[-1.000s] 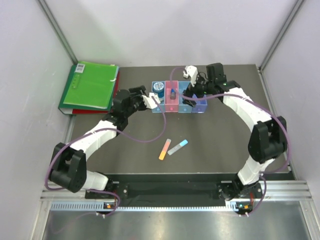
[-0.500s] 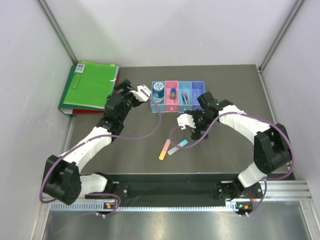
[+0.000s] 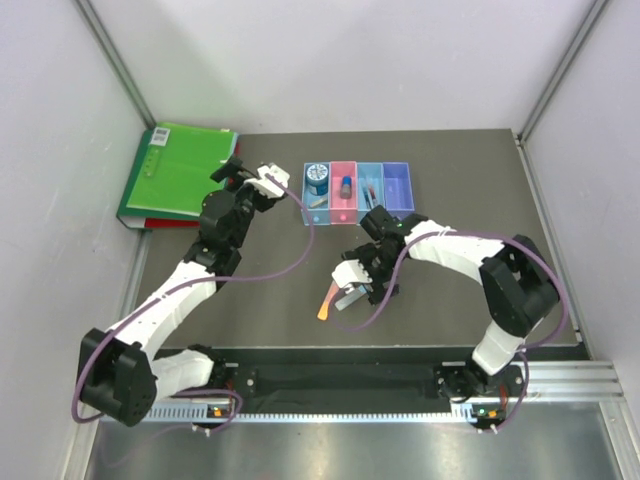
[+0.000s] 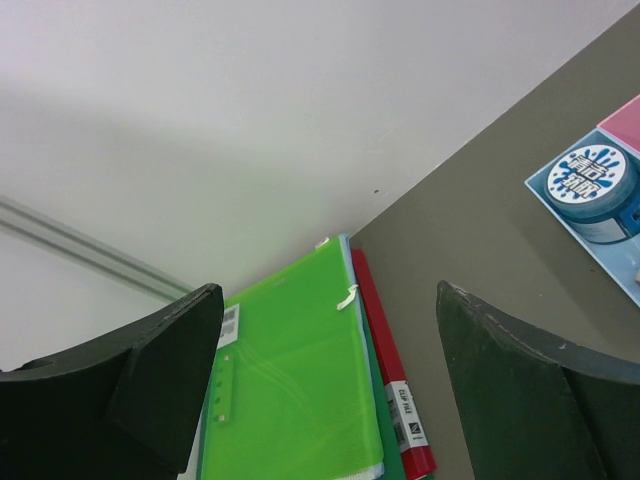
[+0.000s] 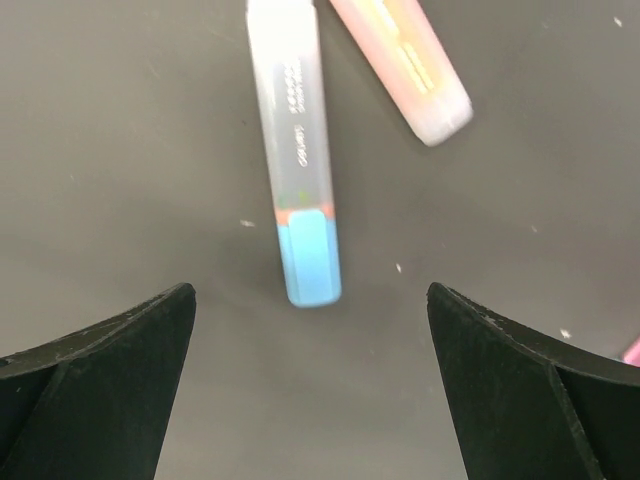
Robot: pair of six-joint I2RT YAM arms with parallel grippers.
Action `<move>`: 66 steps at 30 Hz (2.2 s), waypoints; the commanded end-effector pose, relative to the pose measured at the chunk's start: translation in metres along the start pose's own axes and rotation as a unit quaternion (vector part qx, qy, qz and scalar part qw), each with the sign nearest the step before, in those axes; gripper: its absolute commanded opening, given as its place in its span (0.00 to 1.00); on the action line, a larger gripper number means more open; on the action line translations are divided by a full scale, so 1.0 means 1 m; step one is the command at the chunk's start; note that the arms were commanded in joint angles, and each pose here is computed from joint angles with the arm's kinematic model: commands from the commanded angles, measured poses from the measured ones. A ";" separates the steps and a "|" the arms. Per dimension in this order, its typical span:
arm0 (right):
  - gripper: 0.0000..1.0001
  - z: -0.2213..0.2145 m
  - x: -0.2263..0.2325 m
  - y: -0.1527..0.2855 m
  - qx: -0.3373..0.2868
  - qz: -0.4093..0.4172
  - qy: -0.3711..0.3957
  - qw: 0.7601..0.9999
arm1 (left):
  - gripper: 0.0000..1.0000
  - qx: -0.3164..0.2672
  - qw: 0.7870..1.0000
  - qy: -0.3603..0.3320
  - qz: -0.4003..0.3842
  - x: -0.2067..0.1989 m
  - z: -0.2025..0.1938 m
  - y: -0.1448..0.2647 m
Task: Sort the stationery into containers
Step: Pick up the pen from the center of the board.
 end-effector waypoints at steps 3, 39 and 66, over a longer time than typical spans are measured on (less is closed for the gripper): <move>0.94 0.003 0.005 -0.020 -0.009 0.019 0.013 1.000 | 0.92 -0.019 0.999 0.014 0.043 0.020 0.009 0.014; 0.00 0.031 -0.025 0.056 0.002 -0.085 -0.141 0.986 | 0.93 -0.070 0.996 -0.007 0.062 0.020 0.018 -0.005; 0.00 -0.065 -0.164 0.144 -0.168 -0.304 -0.542 0.766 | 0.93 -0.092 0.992 -0.017 0.089 0.026 0.030 -0.040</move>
Point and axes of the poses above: each gripper's point midway between its finger pads, its own y axis back along the fingers, its own x axis along the line the jaws close on, z = x × y, the point moved 7 cm from there along y, back along the fingers, and after that the axes turned 10 degrees about -y, right-handed, at the moved point
